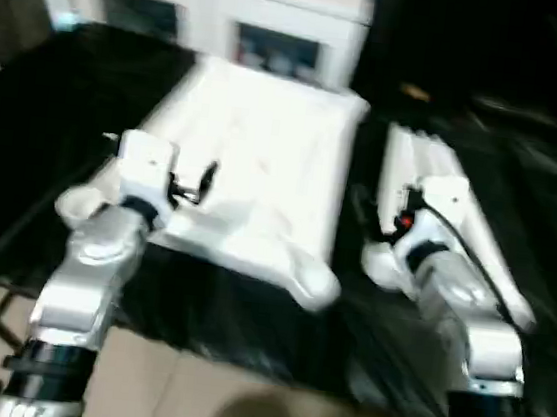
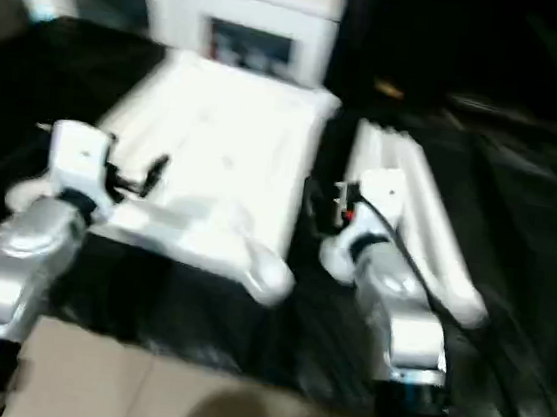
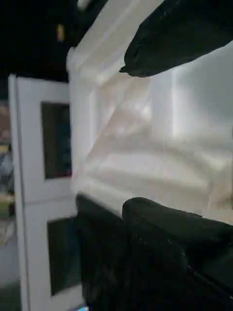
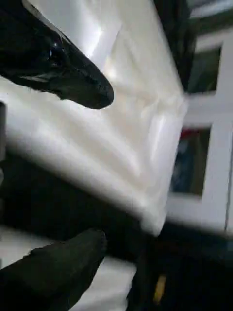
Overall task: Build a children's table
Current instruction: Move to table
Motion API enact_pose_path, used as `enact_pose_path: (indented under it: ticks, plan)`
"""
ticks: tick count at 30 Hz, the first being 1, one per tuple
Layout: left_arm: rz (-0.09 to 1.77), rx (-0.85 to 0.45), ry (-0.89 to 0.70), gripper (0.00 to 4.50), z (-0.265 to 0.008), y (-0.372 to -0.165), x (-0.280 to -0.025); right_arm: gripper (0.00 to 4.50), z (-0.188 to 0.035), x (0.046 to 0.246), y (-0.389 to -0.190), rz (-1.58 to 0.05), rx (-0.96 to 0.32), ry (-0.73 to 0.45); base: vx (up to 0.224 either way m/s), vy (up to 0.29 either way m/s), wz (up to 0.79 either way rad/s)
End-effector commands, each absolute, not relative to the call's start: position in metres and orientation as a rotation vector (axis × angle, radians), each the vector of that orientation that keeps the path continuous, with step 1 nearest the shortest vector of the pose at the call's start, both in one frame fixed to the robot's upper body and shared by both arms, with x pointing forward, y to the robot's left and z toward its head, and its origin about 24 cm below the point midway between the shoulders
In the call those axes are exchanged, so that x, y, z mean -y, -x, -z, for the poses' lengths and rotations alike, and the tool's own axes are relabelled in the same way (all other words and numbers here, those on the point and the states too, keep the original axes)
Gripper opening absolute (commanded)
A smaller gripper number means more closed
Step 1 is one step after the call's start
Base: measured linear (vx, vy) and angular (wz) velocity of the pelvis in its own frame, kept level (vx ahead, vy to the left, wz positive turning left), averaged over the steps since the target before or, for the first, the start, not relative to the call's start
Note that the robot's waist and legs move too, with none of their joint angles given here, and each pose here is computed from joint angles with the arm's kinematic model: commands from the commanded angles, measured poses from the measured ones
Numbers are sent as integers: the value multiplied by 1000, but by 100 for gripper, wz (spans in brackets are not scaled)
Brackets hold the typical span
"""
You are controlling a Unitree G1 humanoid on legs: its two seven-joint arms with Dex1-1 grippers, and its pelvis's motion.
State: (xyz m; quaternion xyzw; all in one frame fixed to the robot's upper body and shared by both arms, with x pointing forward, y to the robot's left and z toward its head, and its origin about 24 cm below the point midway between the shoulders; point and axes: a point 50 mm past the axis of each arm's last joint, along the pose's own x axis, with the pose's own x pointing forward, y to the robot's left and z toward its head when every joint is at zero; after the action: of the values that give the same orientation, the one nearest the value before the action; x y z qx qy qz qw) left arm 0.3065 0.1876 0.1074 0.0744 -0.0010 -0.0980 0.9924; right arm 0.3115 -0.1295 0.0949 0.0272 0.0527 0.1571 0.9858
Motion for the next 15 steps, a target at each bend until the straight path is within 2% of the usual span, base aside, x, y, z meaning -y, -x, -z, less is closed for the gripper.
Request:
enact_pose_path:
  ticks: [1, 6, 10, 11, 13, 15]
  plan:
    - [302, 44, -154, 444, -110, -306, -177, 450, -100, 135, -307, -392, -92, -43, 73, 19, -8]
    - [441, 80, -215, 444, -115, -312, -175, 450, -102, 141, -300, -554, -99, 28, 15, 4, -2]
    - [669, 16, -216, 444, -112, -310, -174, 450, -107, 143, -293, -690, -98, 77, -89, -41, -7]
    - [669, 16, -216, 444, -112, -310, -174, 450, -107, 143, -293, -690, -98, 77, -91, -15, -10]
    - [847, -11, -248, 444, -110, -307, -165, 450, -108, 146, -290, -764, -103, 123, -70, 6, -17]
    - [886, -14, -255, 444, -109, -307, -164, 450, -108, 147, -289, -783, -106, 133, -58, 5, -13]
